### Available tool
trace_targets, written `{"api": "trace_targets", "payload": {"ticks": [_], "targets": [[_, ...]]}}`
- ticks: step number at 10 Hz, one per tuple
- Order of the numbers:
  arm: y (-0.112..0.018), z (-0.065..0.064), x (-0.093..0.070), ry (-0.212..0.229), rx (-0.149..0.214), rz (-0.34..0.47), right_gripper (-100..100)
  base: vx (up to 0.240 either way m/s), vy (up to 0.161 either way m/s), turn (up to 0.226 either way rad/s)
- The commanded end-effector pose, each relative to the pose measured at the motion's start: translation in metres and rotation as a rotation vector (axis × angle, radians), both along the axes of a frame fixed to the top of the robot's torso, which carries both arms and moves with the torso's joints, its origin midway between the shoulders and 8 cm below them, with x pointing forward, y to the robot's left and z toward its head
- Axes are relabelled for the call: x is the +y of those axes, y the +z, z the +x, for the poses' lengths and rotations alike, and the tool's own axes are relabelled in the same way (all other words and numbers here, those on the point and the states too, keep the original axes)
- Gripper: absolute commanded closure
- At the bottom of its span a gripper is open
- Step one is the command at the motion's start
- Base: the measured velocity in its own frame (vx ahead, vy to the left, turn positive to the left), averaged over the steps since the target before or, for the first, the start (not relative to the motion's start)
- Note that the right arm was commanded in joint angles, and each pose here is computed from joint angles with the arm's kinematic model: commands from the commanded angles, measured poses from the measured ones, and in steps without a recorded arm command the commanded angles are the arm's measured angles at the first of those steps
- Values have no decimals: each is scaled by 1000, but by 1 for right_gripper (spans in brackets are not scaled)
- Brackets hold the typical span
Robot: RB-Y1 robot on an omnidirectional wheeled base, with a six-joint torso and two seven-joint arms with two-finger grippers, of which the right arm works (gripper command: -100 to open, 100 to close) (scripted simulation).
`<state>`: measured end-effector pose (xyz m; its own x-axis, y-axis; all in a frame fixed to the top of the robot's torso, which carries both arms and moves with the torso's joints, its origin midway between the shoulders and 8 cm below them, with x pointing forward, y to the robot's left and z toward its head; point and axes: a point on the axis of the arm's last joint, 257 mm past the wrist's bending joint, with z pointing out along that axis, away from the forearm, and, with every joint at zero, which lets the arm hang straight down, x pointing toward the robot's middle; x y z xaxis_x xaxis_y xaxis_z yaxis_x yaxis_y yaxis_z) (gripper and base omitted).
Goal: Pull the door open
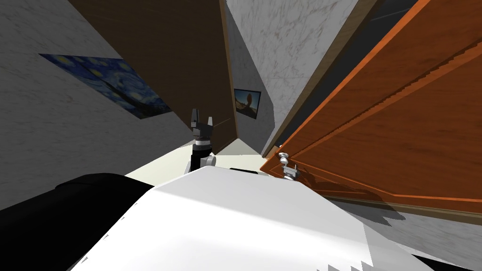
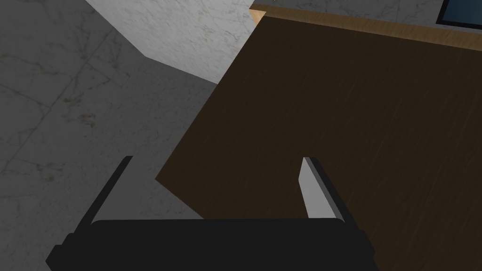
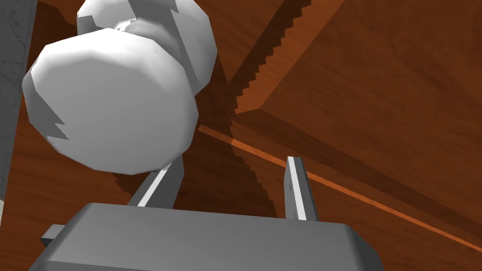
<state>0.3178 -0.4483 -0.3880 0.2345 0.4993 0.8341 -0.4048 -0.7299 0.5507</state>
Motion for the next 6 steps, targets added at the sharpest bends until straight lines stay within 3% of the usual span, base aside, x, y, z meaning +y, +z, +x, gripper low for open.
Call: {"api": "trace_targets", "payload": {"ticks": [1, 3, 6], "targets": [[6, 9, 22, 29, -34, 47, -100, -47, 0, 26], [8, 10, 23, 30, -40, 47, -100, -11, 0, 6], [6, 9, 28, 30, -85, 150, -100, -41, -13, 50]]}}
